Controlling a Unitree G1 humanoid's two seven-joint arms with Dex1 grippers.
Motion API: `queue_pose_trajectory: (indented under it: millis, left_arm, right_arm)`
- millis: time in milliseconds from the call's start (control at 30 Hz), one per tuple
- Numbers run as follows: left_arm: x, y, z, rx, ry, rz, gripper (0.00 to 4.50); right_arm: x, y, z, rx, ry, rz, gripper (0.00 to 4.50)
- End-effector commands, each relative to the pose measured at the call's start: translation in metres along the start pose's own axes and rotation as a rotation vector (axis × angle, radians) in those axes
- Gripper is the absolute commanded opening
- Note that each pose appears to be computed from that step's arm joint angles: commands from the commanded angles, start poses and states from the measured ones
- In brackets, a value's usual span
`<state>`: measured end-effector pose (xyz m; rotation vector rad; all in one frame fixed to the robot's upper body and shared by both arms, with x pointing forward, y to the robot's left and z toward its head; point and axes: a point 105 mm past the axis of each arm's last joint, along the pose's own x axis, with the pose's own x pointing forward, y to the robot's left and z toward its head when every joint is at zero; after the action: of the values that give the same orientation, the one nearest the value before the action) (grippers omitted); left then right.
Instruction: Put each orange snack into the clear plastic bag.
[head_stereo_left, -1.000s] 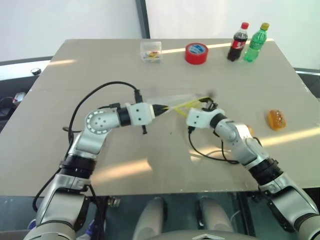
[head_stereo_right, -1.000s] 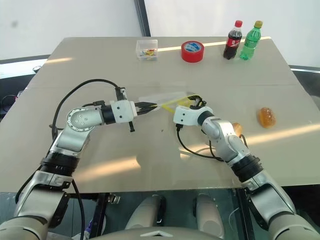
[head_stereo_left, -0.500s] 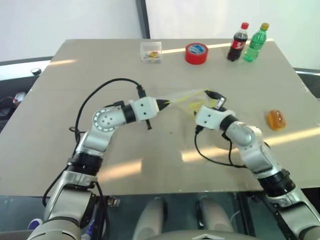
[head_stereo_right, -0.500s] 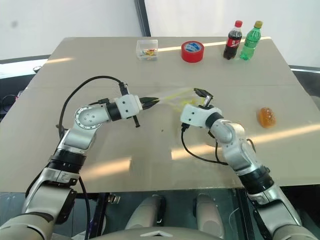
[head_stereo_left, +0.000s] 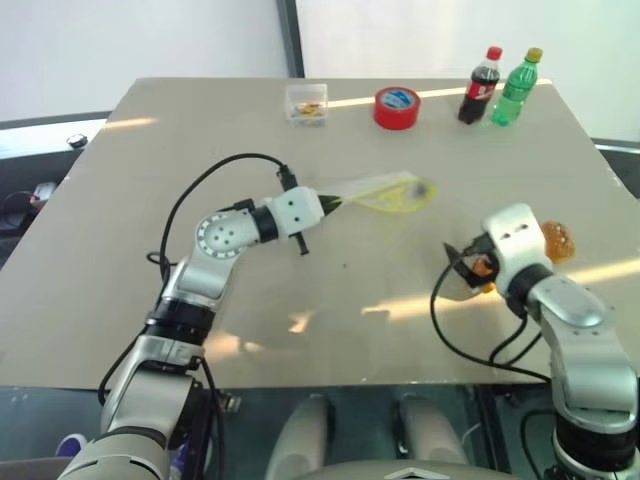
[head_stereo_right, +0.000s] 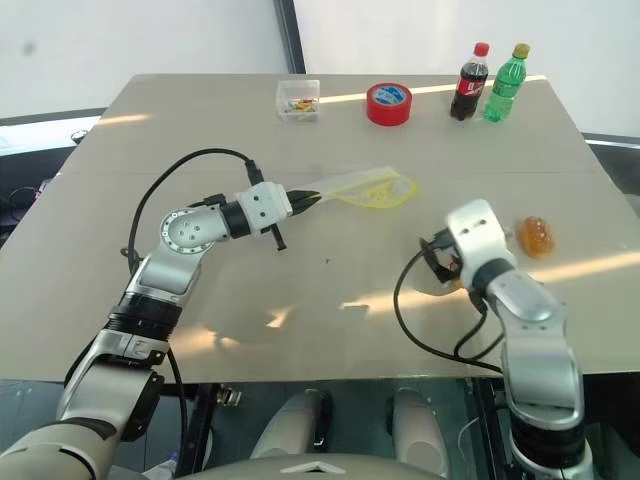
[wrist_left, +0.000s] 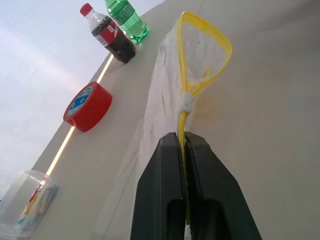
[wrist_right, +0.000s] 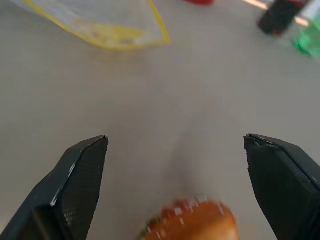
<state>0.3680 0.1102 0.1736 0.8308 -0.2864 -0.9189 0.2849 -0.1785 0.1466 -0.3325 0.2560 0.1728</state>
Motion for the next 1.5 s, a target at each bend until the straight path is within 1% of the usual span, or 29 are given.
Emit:
queue_pose_trajectory:
  millis: [33,167,367,433,533,600,633,667,700,800,833,867,933,1033,1133,1233,1333,1500]
  left_arm:
    - [0.001,0.009,0.01,0.028,-0.027,0.014,0.0]
    - [0.001,0.008,0.01,0.024,-0.027,0.008,0.0]
    - [0.001,0.007,0.01,0.023,-0.027,0.004,0.0]
    - [0.001,0.007,0.009,0.023,-0.025,0.003,0.0]
    - [0.001,0.006,0.009,0.023,-0.026,0.004,0.0]
    - [0.001,0.005,0.01,0.023,-0.026,0.004,0.0]
    - [0.001,0.005,0.01,0.022,-0.025,0.004,0.0]
    - [0.001,0.005,0.01,0.023,-0.025,0.004,0.0]
    - [0.001,0.005,0.01,0.023,-0.025,0.004,0.0]
    - [0.001,0.006,0.01,0.022,-0.026,0.006,0.0]
    - [0.001,0.006,0.01,0.021,-0.026,0.006,0.0]
    - [0.0,0.006,0.01,0.018,-0.027,0.007,0.0]
    - [-0.001,0.005,0.011,0.016,-0.031,0.005,0.0]
    - [-0.001,0.0,0.017,0.019,-0.063,-0.011,0.0]
    - [-0.001,-0.004,0.02,0.04,-0.087,-0.027,0.0]
    - [-0.002,-0.007,0.025,0.059,-0.112,-0.04,0.0]
    - [-0.004,-0.009,0.03,0.083,-0.134,-0.046,0.0]
    - [-0.015,-0.026,0.041,0.153,-0.193,-0.117,0.0]
  right_arm:
    - [-0.01,-0.012,-0.012,0.136,0.056,-0.127,4.47]
    - [-0.006,-0.001,-0.023,0.299,0.108,-0.113,4.47]
    - [0.0,0.005,-0.031,0.429,0.134,-0.108,4.47]
    - [0.003,0.006,-0.032,0.444,0.137,-0.104,4.47]
    - [0.008,0.008,-0.038,0.413,0.165,-0.106,4.47]
    - [0.01,0.011,-0.042,0.384,0.177,-0.097,3.9]
    - [0.011,0.012,-0.044,0.379,0.181,-0.092,3.69]
    - [0.012,0.013,-0.045,0.369,0.186,-0.097,3.02]
    - [0.014,0.012,-0.046,0.368,0.187,-0.101,2.67]
    - [0.016,0.009,-0.041,0.379,0.158,-0.114,1.33]
    - [0.016,0.008,-0.04,0.376,0.149,-0.116,0.99]
    - [0.015,0.008,-0.035,0.369,0.13,-0.102,0.85]
    - [0.013,0.016,-0.016,0.346,0.048,-0.012,0.85]
    - [0.013,0.041,0.018,0.255,-0.065,0.185,0.85]
    - [0.016,0.055,0.034,0.179,-0.11,0.292,0.85]
    - [0.021,0.063,0.042,0.162,-0.13,0.362,0.85]
    - [0.024,0.071,0.043,0.149,-0.125,0.423,0.85]
    - [0.032,0.078,0.042,0.116,-0.108,0.499,0.85]
